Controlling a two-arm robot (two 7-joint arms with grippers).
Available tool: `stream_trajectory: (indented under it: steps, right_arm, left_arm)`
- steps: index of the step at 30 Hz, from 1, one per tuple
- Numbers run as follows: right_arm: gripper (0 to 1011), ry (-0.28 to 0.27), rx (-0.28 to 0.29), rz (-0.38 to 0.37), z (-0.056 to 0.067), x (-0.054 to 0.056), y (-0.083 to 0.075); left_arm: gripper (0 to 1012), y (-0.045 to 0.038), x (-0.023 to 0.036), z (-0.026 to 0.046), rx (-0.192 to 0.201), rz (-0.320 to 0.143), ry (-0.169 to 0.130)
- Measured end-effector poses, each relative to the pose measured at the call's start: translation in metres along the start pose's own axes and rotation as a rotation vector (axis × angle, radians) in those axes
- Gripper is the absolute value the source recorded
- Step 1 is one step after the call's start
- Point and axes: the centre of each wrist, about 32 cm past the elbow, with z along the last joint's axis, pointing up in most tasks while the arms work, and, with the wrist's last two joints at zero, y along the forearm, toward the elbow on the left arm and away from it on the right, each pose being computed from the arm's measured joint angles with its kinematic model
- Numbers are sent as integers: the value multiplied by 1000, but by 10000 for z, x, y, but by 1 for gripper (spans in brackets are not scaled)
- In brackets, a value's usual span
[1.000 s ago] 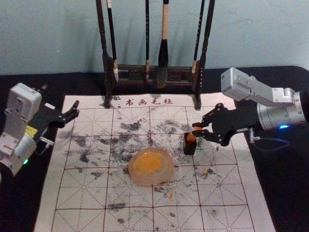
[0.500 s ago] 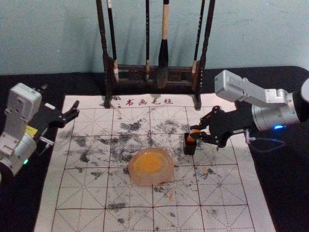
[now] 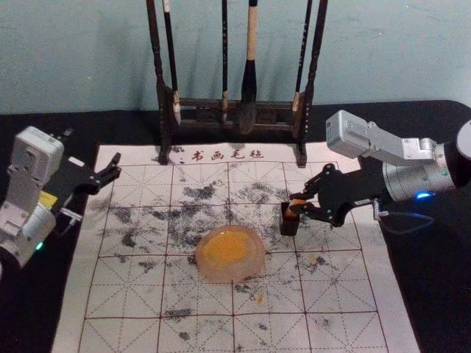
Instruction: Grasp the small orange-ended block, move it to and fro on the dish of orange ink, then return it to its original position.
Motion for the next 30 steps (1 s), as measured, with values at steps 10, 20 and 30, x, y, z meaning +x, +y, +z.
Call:
stream_trajectory:
  steps: [10,20,30]
  right_arm:
    - [253,2,1,1,-1,-2,1]
    - [560,4,1,0,-1,-1,-1]
    - [866,5,2,-1,0,0,-2]
  left_arm:
    - [1001,0,0,0,0,0,0]
    - [1001,0,0,0,0,0,0]
    - [1001,0,0,0,0,0,0]
